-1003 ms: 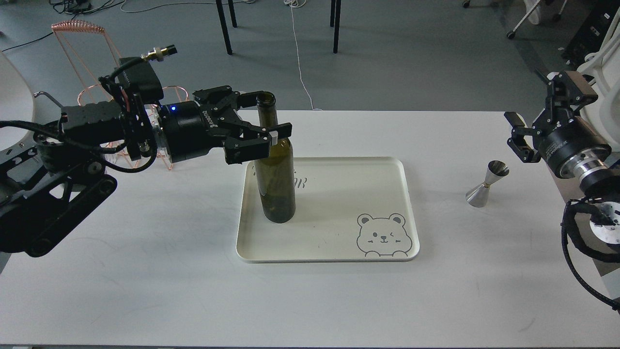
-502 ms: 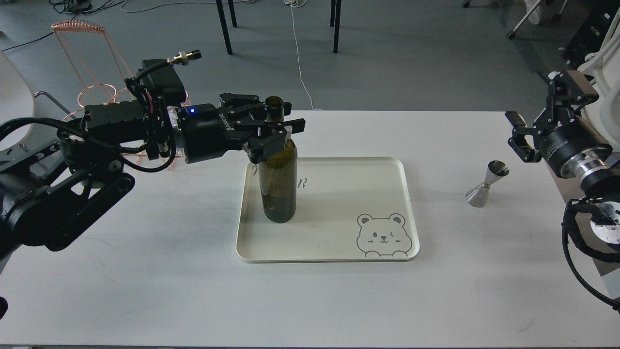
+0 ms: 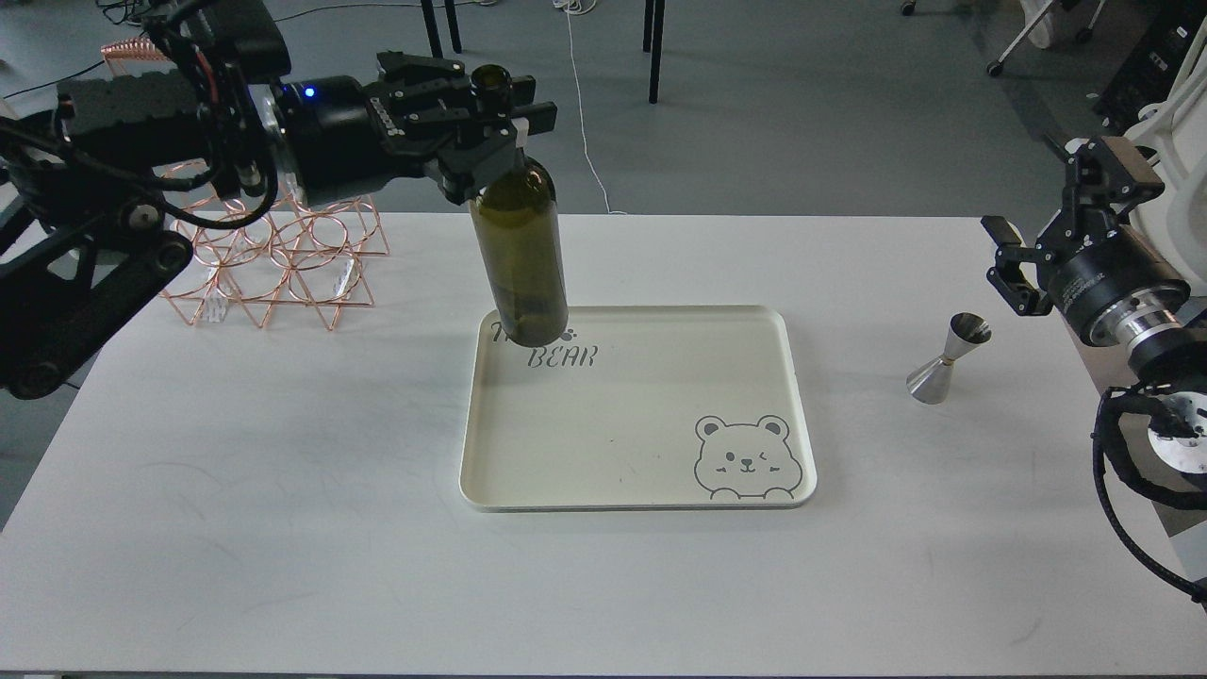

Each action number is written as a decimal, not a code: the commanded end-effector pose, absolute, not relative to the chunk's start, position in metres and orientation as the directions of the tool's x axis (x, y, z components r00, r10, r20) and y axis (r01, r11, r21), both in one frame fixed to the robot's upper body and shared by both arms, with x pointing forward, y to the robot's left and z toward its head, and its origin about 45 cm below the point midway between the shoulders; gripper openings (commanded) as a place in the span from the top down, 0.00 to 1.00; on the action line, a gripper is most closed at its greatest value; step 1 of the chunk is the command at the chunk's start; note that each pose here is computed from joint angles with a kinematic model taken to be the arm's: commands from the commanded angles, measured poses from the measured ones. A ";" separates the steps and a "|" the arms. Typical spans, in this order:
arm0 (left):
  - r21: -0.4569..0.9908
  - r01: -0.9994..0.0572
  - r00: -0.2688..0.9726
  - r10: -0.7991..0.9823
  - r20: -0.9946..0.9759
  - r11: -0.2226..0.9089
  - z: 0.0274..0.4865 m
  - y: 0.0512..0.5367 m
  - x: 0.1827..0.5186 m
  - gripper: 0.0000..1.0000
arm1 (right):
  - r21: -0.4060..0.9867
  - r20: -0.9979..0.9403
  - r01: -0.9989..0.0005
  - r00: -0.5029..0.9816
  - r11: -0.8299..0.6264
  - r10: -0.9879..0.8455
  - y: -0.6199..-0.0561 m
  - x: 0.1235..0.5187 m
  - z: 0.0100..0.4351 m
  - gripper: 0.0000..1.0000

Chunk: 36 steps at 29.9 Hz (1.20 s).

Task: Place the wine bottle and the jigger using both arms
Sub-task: 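Carry the bottle over the copper rack and lower it in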

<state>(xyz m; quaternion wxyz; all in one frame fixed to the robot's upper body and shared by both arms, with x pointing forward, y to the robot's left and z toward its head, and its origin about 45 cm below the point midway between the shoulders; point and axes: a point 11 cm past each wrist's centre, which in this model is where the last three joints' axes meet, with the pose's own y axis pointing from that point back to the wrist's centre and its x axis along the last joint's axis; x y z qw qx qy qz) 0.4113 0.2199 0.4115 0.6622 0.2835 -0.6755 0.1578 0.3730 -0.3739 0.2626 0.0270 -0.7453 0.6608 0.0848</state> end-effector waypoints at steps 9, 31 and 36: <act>0.153 -0.839 0.048 -0.209 0.977 0.521 0.459 0.347 0.448 0.91 | 0.073 -0.163 -0.989 0.113 -0.126 -0.980 -0.373 0.373 0.262 0.03; 0.214 -0.862 0.113 -0.237 0.965 0.459 0.424 0.371 0.455 0.90 | 0.075 -0.173 -0.988 0.119 -0.133 -0.978 -0.369 0.373 0.259 0.03; 0.208 -0.862 0.118 -0.216 0.969 0.462 0.420 0.372 0.456 0.90 | 0.075 -0.173 -0.988 0.119 -0.133 -0.978 -0.369 0.373 0.259 0.03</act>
